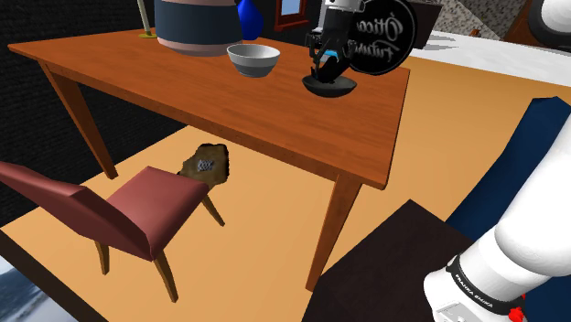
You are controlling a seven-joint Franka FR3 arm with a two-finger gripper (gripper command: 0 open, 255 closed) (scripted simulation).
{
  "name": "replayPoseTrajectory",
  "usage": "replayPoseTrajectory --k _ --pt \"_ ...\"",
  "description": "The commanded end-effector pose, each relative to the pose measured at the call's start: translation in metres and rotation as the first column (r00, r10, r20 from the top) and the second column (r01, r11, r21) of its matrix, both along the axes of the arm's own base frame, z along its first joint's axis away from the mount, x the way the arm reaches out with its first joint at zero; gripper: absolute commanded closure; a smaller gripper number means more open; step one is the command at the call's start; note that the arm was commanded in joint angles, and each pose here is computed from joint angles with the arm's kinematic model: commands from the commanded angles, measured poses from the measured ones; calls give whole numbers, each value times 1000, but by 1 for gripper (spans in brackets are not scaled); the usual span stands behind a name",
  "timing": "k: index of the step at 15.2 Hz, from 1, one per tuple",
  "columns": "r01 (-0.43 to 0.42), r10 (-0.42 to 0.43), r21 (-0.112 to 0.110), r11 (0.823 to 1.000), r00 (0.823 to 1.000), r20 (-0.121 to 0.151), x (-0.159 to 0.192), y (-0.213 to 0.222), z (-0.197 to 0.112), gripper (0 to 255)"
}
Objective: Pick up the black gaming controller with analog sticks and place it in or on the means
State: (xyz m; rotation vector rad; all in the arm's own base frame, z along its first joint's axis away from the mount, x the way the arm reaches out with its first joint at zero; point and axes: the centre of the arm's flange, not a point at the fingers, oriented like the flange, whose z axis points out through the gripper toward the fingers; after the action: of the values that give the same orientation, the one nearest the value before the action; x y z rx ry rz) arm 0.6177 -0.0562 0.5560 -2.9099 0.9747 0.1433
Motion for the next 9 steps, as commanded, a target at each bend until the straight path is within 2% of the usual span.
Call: replayPoseTrajectory --k 1,5,6,9 --pt "0 0 0 1000 1000 1 0 0 -1 255" --pt "0 0 0 1000 1000 1 0 0 -1 255" --pt "0 0 0 1000 1000 1 0 0 -1 0" --pt "0 0 0 1000 1000 1 0 0 -1 0"
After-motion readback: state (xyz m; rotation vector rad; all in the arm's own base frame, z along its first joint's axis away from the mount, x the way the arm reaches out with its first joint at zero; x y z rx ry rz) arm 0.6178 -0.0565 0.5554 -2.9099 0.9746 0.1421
